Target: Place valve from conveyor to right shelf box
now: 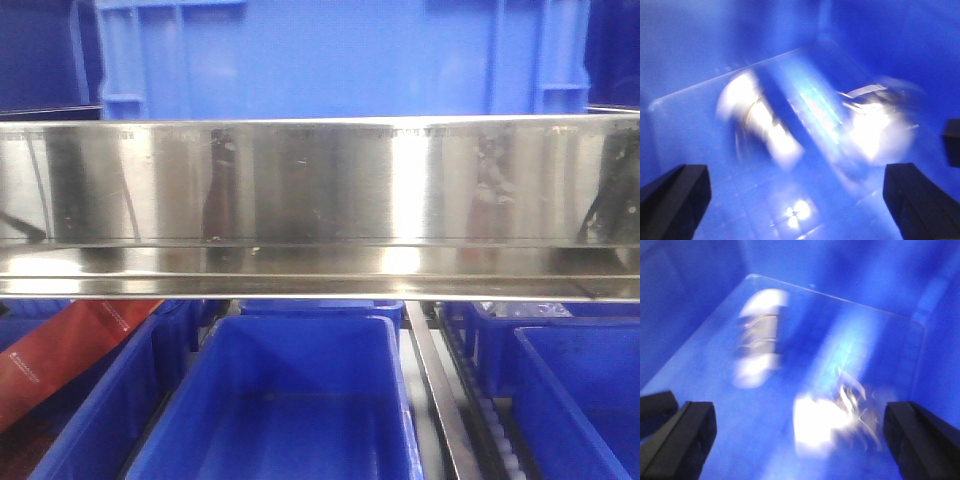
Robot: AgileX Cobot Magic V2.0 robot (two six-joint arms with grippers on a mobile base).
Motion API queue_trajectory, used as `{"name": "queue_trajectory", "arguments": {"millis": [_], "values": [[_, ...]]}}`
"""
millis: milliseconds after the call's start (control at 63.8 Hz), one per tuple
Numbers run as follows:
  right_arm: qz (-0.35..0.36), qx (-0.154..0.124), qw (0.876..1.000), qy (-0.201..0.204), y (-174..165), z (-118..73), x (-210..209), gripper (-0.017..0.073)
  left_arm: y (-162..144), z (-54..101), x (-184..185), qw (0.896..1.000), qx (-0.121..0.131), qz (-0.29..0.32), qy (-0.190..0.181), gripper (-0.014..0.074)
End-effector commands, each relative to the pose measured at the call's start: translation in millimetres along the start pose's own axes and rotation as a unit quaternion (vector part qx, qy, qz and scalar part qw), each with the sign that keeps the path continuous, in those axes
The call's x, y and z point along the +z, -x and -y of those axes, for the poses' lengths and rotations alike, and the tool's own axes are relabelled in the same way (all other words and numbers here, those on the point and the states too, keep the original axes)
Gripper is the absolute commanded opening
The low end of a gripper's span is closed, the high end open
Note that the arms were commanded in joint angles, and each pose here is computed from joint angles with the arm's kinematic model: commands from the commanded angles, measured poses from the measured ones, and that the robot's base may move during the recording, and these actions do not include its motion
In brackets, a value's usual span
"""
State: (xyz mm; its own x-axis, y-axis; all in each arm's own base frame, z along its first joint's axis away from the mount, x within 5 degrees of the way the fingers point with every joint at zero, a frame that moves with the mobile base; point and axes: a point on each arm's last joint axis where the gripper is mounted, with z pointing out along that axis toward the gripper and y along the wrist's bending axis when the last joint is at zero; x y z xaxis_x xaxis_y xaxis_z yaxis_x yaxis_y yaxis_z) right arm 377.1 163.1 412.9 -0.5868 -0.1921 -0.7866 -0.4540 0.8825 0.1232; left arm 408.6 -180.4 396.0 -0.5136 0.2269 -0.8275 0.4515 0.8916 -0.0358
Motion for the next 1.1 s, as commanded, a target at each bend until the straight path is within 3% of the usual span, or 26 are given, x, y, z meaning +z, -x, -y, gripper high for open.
{"name": "queue_trajectory", "arguments": {"millis": [0, 78, 204, 407, 439, 580, 737, 815, 1081], "values": [[0.044, -0.011, 0.999, -0.004, 11.5, -4.4, -34.1, 0.0558, 17.8, 4.0, -37.0, 0.999, 0.001, 0.045, -0.003, 0.0582], [0.066, -0.014, 0.998, -0.003, 15.9, -8.0, -56.2, 0.0490, 25.9, 5.0, -63.8, 0.998, 0.008, 0.068, 0.002, 0.0549], [0.102, -0.020, 0.995, -0.002, 20.8, -14.5, -95.8, 0.0269, 35.2, 7.2, -107.0, 0.995, 0.016, 0.099, 0.009, 0.0397], [0.142, -0.030, 0.989, 0.000, 18.2, -24.0, -154.8, -0.0170, 37.1, 5.4, -167.5, 0.991, 0.045, 0.114, 0.048, -0.0066], [0.145, -0.032, 0.989, -0.002, 16.1, -24.5, -161.2, -0.0165, 35.3, 4.6, -175.4, 0.991, 0.050, 0.108, 0.056, -0.0110], [0.156, -0.040, 0.987, -0.019, -5.0, -24.9, -186.5, -0.0160, 23.3, 2.4, -200.4, 0.992, 0.052, 0.084, 0.078, -0.0111], [0.185, -0.038, 0.982, -0.026, -40.6, -24.9, -204.2, -0.0162, 1.7, 2.3, -225.9, 0.989, 0.031, 0.114, 0.089, -0.0111], [0.203, -0.036, 0.978, -0.029, -63.1, -24.5, -211.7, -0.0162, -18.0, 3.1, -231.4, 0.988, 0.020, 0.127, 0.087, -0.0111], [0.229, -0.055, 0.970, -0.058, -147.4, -18.4, -221.8, -0.0162, -103.1, 8.1, -259.0, 0.979, 0.018, 0.187, 0.074, -0.0111]]}}
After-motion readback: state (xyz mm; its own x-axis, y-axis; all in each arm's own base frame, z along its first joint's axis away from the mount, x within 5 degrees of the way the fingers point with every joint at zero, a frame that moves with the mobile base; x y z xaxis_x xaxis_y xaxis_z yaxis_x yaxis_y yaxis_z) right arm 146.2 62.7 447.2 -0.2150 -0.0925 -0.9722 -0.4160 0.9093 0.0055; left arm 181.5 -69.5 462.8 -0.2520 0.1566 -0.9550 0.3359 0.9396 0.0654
